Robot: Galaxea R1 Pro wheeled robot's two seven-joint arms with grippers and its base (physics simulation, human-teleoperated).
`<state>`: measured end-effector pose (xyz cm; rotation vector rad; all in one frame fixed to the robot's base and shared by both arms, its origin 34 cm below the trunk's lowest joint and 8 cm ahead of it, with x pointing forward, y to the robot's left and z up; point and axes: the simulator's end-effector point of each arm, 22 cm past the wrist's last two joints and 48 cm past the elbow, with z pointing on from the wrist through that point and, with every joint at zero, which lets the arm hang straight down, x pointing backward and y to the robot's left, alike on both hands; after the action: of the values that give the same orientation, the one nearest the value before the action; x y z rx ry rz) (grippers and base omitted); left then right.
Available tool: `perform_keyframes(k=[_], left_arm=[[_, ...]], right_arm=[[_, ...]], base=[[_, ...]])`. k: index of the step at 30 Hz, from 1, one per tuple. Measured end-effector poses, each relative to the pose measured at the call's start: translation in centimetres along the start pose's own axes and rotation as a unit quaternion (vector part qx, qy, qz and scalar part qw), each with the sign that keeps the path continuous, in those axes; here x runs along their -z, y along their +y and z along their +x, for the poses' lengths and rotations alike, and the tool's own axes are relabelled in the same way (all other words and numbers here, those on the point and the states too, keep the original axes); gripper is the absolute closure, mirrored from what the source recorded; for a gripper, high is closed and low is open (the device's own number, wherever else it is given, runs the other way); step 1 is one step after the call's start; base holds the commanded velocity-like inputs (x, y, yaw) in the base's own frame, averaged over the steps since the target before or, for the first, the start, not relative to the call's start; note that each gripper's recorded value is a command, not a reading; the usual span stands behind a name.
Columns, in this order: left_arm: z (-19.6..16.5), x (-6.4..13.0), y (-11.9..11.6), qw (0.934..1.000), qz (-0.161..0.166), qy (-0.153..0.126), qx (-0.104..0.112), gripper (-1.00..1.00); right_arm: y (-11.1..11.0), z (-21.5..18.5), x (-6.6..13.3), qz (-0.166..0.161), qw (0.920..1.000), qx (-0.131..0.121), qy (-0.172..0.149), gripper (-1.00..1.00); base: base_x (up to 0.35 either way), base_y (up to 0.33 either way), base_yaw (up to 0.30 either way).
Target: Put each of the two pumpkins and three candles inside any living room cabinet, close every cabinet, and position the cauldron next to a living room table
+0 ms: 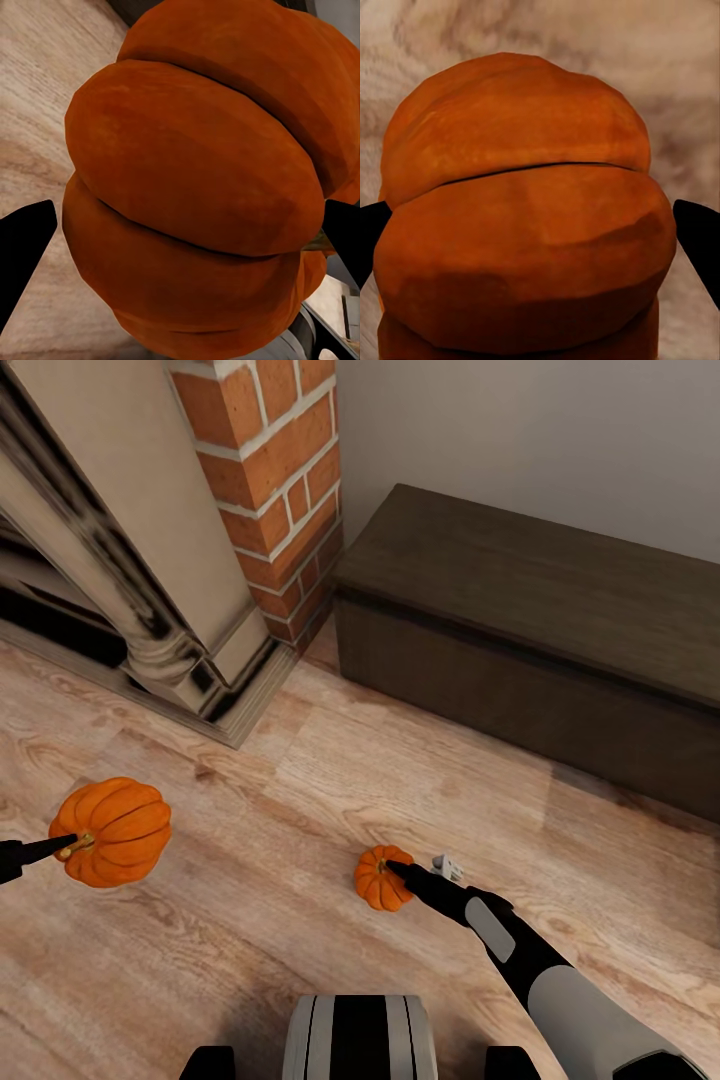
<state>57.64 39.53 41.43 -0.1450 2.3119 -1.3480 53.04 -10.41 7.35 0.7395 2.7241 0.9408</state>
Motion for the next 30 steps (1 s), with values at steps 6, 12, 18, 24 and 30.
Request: perform_keyframes(k=[6, 12, 18, 24, 30], left_arm=[[-0.02, 0.00, -0.05, 1.0000, 0.001, 0.000, 0.000, 1.00], [-0.23, 0.16, -0.41, 1.0000, 0.003, -0.003, -0.003, 1.00], [-0.24, 0.15, -0.44, 1.0000, 0.003, -0.003, -0.003, 1.00], [-0.34, 0.23, -0.64, 1.0000, 0.004, -0.004, -0.005, 1.00], [-0.43, 0.31, -0.79, 1.0000, 0.004, -0.005, -0.006, 1.00]], right_arm=[[0.00, 0.04, 0.00, 0.000, 1.0000, -0.001, 0.000, 1.00], [-0.24, 0.21, 0.21, 0.004, 1.0000, -0.002, 0.002, 1.00], [-0.25, 0.21, 0.21, 0.004, 1.0000, -0.002, 0.002, 1.00], [-0.36, 0.30, 0.33, 0.006, 1.0000, -0.003, 0.003, 1.00], [-0.48, 0.38, 0.45, 0.007, 1.0000, -0.004, 0.004, 1.00]], base=[[0.000, 0.000, 0.000], [0.000, 0.000, 0.000], [0.000, 0.000, 0.000], [0.000, 0.000, 0.000], [0.000, 0.000, 0.000]])
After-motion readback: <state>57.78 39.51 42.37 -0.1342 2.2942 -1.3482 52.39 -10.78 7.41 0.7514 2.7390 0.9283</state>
